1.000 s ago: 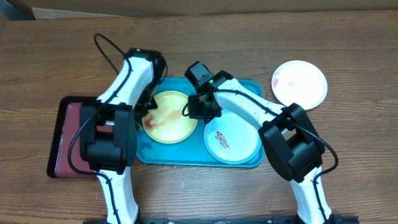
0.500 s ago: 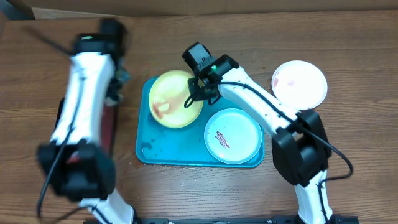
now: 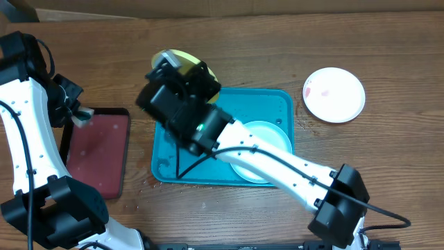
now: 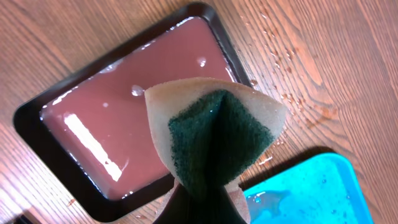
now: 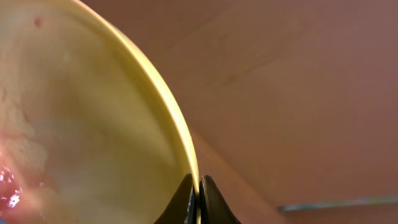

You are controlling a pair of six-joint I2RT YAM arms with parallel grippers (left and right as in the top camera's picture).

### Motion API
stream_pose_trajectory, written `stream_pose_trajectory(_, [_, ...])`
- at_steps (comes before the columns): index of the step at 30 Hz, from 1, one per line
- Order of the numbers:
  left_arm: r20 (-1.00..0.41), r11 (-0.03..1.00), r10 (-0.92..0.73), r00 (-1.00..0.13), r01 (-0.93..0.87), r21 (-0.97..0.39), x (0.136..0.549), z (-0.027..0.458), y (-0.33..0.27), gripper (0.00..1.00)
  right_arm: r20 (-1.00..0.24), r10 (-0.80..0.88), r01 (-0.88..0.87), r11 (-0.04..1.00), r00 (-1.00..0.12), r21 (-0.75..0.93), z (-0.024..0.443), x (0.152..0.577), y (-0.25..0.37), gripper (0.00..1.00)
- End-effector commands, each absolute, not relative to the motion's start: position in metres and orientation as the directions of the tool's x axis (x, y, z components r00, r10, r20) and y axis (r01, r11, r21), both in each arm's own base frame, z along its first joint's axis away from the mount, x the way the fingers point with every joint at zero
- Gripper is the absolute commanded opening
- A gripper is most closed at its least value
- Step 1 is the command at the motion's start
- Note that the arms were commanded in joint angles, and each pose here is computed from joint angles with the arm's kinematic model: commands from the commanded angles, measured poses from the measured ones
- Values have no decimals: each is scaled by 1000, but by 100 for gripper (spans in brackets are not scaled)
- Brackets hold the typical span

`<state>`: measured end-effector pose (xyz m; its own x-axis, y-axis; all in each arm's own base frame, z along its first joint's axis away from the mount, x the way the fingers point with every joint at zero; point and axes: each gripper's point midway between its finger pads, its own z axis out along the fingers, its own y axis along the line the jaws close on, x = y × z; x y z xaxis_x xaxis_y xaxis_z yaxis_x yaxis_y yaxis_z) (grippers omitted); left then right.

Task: Clean dirty plates on tray and stack at the side
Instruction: 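Withdraw the left gripper and lift the yellow plate with the right gripper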

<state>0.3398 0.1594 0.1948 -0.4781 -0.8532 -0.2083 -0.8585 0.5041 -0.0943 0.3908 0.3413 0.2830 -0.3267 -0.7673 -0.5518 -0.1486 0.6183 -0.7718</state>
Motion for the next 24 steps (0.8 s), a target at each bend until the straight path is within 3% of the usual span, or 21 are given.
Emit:
stream_pose_trajectory(1, [-188, 533, -840, -509, -838, -116, 344, 192, 154, 4, -376, -863, -17, 405, -336, -914, 331, 380, 325, 4])
stream_pose_trajectory(5, [-188, 533, -840, -509, -838, -116, 344, 192, 154, 4, -338, -881, 19, 351, -332, -936, 348, 376, 330, 4])
stream_pose_trajectory(11, [-190, 545, -833, -520, -831, -114, 344, 192, 154, 4, -398, -852, 66, 400, -340, -914, 355, 381, 326, 4])
stream_pose_trajectory(17, [-190, 549, -830, -524, -828, -113, 344, 192, 154, 4, -617, -676, 259, 562, -403, -786, 359, 402, 281, 4])
stream_pose_trajectory(20, [-192, 550, -829, -525, -827, -113, 345, 192, 154, 4, -708, -558, 402, 584, -432, -705, 362, 417, 240, 3])
stream_pose_trajectory(24, [-197, 556, -825, -530, -823, -115, 346, 193, 155, 4, -740, -481, 456, 586, -471, -670, 350, 441, 192, 3])
